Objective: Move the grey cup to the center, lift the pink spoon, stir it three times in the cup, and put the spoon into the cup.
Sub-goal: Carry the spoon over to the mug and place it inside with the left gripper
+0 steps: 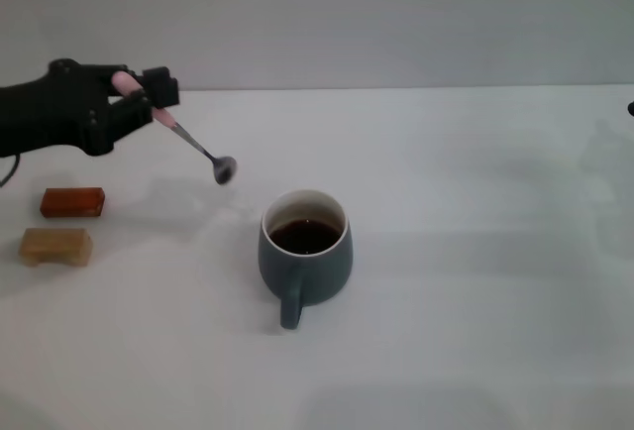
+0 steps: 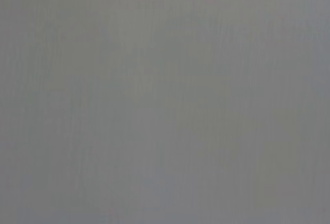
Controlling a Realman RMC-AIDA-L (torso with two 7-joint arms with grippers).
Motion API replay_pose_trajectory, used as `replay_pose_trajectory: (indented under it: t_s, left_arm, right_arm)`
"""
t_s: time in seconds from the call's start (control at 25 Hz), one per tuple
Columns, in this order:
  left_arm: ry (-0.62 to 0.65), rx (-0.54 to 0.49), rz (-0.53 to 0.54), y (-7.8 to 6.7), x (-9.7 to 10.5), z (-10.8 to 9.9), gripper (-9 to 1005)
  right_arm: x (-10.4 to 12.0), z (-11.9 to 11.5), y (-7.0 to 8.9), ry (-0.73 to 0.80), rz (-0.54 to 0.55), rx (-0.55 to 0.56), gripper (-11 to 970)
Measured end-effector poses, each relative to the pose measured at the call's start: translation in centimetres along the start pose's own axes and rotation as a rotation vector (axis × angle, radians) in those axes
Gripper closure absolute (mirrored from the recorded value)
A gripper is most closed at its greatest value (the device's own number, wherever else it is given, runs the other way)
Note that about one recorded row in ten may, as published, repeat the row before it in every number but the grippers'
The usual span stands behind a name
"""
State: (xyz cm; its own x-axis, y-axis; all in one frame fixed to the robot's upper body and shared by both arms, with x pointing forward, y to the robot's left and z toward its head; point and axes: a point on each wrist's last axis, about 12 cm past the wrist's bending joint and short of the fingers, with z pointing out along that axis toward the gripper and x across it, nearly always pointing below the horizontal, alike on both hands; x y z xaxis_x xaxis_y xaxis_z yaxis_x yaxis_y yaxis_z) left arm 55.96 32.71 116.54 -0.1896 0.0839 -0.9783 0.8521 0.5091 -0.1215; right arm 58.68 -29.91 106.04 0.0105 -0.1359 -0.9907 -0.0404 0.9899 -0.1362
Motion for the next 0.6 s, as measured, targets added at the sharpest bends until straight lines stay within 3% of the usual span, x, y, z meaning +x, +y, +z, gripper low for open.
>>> replay_pose_trajectory:
  t_s: [0.28,0.6]
  left_arm:
    - [0.002,0.099,-0.037,-1.1,0.2,1.5,852]
    - [-0.01,0.125,-0.071,-1.4,1.2,2.7,852]
  right_arm:
    - [0.0,-0.1,0.2,-0.002,0.0,-0.005,954]
    - [0.1,-0.5,0.0,-0.002,0.004,0.002,954]
